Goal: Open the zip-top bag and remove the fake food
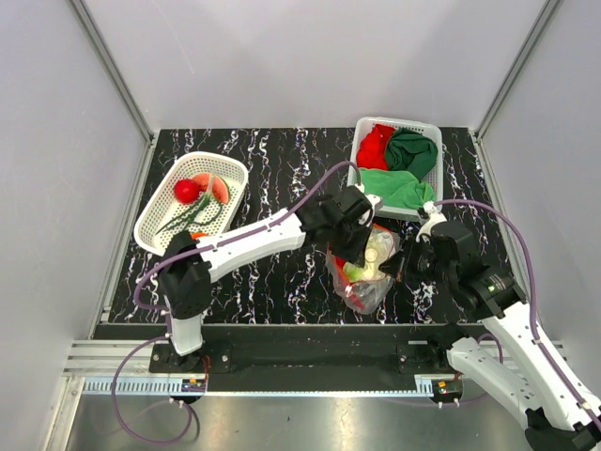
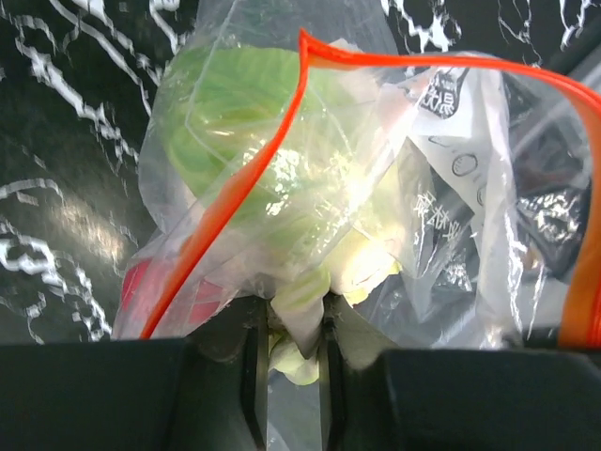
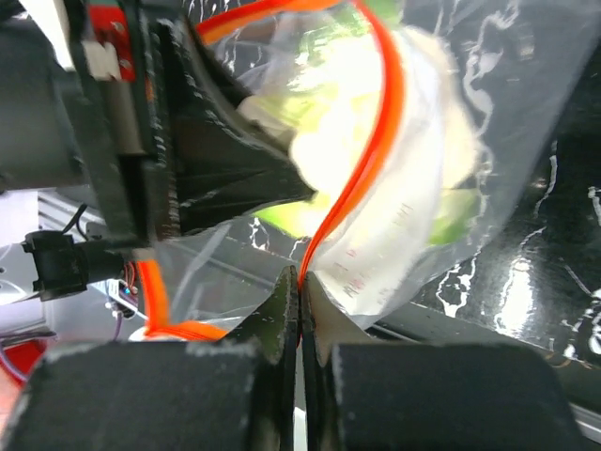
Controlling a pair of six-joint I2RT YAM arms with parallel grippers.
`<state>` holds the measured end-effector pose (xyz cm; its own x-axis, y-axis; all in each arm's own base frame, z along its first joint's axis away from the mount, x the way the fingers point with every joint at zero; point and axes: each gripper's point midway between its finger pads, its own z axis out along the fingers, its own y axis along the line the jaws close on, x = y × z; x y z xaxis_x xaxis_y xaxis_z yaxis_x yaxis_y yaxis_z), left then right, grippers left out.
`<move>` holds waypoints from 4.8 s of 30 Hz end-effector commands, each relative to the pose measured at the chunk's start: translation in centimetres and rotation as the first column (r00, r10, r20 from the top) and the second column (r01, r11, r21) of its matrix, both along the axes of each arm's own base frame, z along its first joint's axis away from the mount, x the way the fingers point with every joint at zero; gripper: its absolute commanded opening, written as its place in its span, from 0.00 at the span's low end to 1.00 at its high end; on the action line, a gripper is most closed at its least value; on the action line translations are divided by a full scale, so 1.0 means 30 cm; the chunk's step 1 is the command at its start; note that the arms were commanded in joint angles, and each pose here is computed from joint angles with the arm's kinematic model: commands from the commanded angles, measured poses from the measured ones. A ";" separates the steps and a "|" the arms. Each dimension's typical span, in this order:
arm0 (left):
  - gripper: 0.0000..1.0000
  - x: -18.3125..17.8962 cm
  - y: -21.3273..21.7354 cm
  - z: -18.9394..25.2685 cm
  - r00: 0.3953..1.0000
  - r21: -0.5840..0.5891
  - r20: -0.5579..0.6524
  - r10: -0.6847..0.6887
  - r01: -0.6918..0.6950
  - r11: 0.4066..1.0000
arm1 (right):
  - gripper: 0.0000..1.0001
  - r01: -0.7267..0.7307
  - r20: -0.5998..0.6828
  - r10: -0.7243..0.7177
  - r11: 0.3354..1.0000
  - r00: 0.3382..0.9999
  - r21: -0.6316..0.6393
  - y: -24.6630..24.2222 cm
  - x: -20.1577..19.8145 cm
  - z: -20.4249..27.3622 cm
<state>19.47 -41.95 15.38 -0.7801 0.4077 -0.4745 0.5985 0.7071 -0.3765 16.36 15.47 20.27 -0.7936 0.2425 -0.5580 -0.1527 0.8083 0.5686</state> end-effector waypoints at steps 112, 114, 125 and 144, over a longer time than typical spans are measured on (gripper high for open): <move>0.49 0.058 0.130 0.342 0.984 -0.322 0.175 0.044 0.014 0.947 | 0.00 0.044 0.048 -0.044 0.999 0.998 0.006 -0.016 0.021 0.034; 0.42 -0.005 0.054 0.346 0.979 -0.314 0.201 -0.041 0.104 0.944 | 0.00 0.043 0.048 -0.043 0.999 0.998 0.011 -0.016 0.017 0.036; 0.36 -0.118 -0.100 0.111 0.988 -0.177 -0.072 -0.137 0.122 0.977 | 0.00 0.048 0.011 -0.049 0.995 0.999 0.086 0.022 0.019 0.040; 0.43 -0.060 0.071 -0.171 0.970 0.123 -0.173 0.169 -0.149 0.981 | 0.00 0.170 -0.024 -0.179 0.868 0.984 0.467 0.114 0.084 0.075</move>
